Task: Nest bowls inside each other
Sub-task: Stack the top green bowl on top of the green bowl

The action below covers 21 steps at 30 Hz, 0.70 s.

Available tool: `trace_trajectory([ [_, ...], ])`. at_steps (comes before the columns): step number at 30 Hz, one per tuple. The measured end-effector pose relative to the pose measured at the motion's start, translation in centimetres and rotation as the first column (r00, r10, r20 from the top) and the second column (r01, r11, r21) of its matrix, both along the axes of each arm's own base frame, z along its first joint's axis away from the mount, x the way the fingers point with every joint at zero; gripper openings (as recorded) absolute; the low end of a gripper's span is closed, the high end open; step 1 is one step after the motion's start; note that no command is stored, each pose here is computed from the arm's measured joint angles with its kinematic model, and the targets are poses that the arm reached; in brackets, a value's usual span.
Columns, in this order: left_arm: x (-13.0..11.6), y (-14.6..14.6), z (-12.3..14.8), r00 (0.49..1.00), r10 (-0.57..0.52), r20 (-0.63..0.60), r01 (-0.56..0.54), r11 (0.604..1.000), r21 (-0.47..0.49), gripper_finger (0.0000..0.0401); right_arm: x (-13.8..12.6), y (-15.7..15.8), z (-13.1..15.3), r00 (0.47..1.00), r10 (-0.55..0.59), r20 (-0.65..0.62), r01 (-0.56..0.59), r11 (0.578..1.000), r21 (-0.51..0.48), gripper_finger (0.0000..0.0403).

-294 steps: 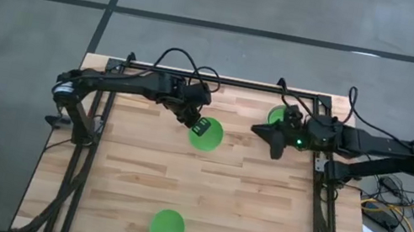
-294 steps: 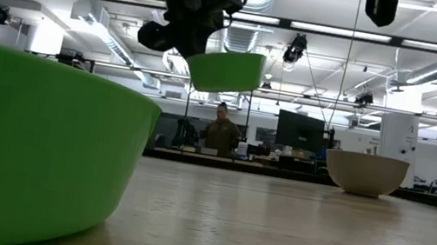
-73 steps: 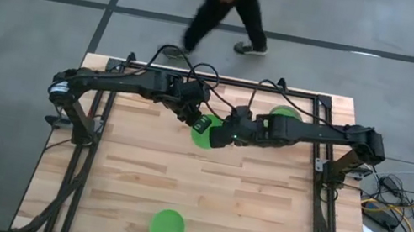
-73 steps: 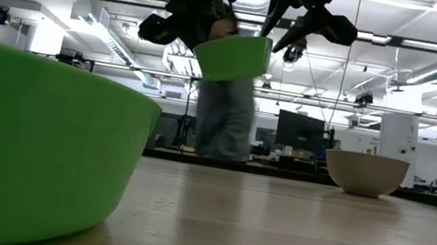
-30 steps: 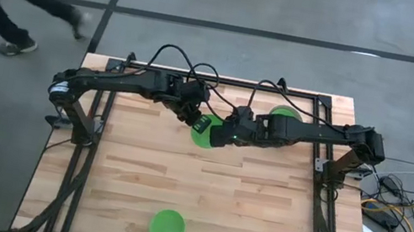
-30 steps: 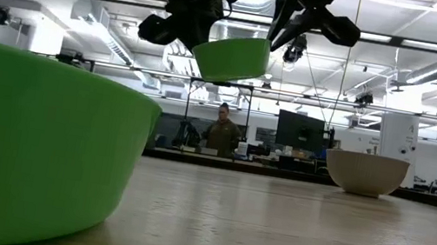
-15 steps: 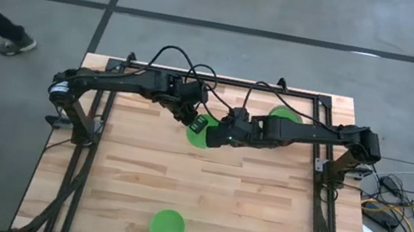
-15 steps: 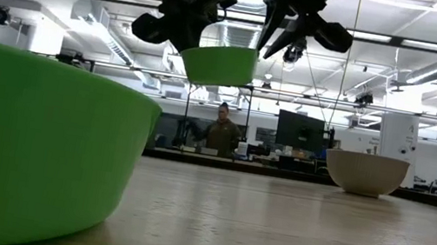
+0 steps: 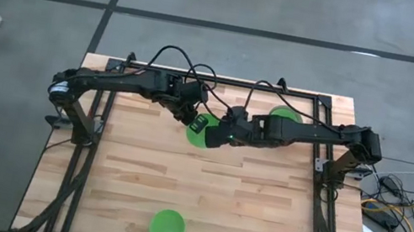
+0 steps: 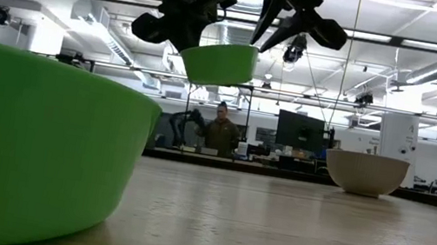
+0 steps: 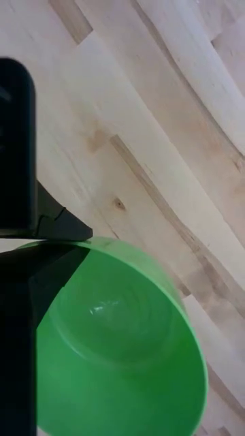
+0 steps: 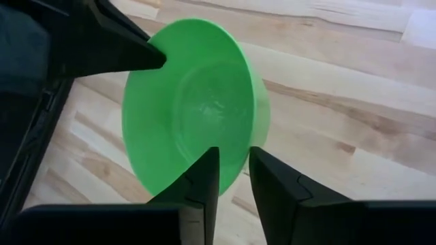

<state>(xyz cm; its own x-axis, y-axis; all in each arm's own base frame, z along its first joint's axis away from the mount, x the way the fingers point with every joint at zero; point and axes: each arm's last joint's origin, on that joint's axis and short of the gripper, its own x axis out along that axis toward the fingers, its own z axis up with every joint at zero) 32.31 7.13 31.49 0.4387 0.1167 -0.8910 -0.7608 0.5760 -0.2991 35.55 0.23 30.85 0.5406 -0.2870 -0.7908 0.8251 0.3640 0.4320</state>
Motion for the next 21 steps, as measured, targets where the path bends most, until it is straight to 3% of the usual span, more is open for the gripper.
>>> trace_trajectory([
  [15, 0.01, 0.00, 0.00, 1.000, 0.000, 0.001, 0.000, 1.000, 0.000, 0.0010, -0.09, 0.08, -0.08, 0.991, 0.123, -0.055, -0.126, 0.990, -0.056, 0.0117],
  [21, 0.01, 0.00, 0.00, 1.000, 0.000, 0.001, 0.000, 1.000, 0.000, 0.0010, -0.49, -0.04, -0.02, 0.992, 0.096, -0.086, -0.104, 0.990, -0.098, 0.0122],
])
